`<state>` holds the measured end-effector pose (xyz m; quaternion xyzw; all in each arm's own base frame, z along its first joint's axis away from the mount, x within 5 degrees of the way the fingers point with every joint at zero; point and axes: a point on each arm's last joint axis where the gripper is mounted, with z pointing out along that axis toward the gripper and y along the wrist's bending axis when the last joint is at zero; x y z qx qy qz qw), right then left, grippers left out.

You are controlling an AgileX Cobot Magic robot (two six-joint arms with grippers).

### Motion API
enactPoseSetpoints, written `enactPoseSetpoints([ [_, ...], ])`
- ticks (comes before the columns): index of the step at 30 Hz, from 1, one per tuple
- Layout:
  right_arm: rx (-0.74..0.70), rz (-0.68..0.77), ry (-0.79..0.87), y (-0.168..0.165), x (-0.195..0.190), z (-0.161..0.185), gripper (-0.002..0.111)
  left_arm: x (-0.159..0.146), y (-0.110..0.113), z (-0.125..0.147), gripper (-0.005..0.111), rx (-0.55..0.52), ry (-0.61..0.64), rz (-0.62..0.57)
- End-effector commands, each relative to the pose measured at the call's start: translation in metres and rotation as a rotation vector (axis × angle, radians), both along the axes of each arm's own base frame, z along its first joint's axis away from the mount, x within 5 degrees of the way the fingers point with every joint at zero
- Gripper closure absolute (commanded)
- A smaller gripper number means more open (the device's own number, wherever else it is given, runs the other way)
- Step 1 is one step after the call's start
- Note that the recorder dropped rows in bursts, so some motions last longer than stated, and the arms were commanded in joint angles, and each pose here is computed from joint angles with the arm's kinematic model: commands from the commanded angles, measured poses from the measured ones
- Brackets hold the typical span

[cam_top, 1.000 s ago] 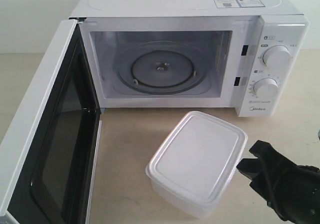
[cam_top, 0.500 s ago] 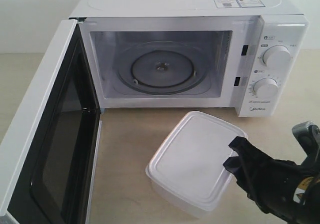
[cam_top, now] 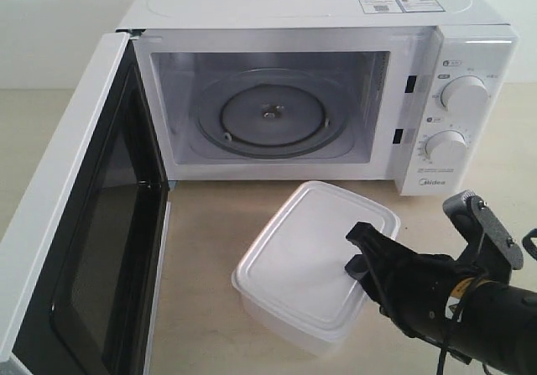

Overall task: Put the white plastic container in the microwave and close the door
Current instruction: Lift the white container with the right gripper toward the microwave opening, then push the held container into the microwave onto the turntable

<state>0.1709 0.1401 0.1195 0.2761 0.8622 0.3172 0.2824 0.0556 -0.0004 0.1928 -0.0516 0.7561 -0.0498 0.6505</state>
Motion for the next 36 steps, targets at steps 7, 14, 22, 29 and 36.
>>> enactPoseSetpoints([
  [7, -0.038, 0.054, 0.014, 0.0, -0.002, -0.002, 0.108, 0.0, 0.0, -0.001, 0.102, -0.003, -0.003, 0.002],
  [14, 0.047, 0.065, -0.077, 0.001, -0.002, 0.023, 0.108, 0.0, 0.0, -0.001, 0.102, -0.003, -0.003, 0.002],
  [22, 0.117, 0.088, -0.17, -0.001, -0.007, 0.05, 0.108, 0.0, 0.0, -0.001, 0.102, -0.003, -0.003, 0.002],
  [29, 0.176, 0.099, -0.237, -0.003, -0.012, 0.069, 0.108, 0.0, 0.0, -0.001, 0.102, -0.003, -0.003, 0.002],
  [36, 0.217, 0.124, -0.275, -0.001, -0.017, 0.079, 0.108, 0.0, 0.0, -0.001, 0.102, -0.003, -0.003, 0.002],
])
